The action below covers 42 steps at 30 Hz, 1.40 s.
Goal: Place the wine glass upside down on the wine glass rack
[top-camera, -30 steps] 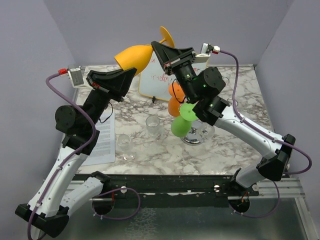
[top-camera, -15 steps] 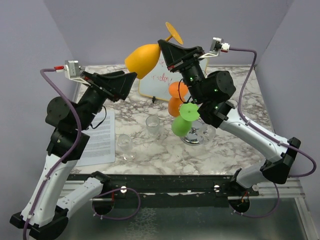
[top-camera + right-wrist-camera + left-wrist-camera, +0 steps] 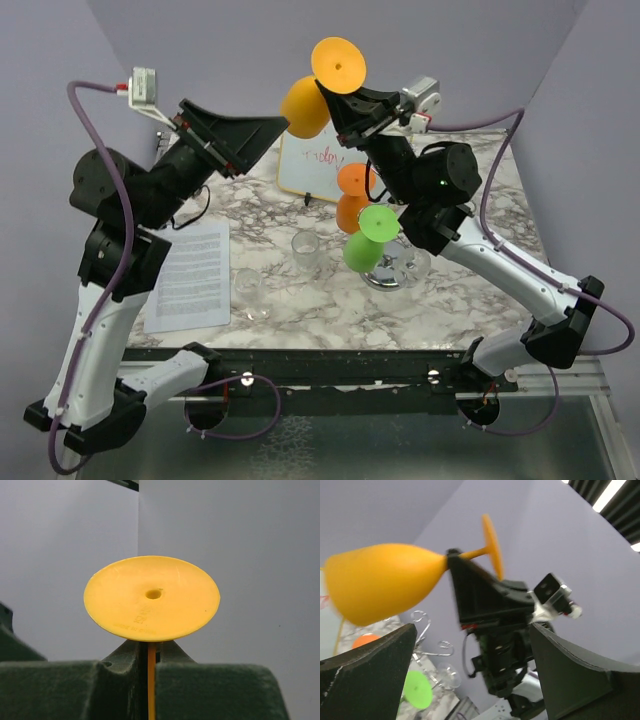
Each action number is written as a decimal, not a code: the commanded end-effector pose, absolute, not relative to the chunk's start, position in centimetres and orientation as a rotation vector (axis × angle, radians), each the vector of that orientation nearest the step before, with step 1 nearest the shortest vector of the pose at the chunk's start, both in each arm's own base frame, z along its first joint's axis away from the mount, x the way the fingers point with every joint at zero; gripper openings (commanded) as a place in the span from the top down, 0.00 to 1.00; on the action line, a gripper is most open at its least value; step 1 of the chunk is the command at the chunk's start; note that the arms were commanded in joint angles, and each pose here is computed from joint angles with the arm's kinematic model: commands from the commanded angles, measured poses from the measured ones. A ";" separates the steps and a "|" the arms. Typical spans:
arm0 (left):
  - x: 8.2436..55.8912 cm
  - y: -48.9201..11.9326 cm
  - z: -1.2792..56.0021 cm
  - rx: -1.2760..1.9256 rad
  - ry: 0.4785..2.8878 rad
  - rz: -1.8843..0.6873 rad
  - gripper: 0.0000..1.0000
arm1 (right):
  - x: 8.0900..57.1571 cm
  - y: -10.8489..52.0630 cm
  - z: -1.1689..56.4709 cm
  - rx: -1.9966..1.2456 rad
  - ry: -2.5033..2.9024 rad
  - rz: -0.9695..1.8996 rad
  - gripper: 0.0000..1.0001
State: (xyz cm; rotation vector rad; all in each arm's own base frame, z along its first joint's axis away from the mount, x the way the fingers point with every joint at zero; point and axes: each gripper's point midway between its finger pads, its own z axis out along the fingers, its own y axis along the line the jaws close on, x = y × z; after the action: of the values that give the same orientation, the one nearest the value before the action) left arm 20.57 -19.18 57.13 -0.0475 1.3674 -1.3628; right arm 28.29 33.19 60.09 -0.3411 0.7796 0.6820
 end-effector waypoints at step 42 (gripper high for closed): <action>28.2 -23.8 57.9 -0.028 1.465 -1.437 1.00 | 23.2 32.0 52.4 -0.662 0.928 0.709 0.30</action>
State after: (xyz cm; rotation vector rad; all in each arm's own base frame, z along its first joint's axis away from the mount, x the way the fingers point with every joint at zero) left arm 26.15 -23.10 58.65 -0.0532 1.4602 -1.4576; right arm 24.38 34.51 51.47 -0.7580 0.8602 0.6467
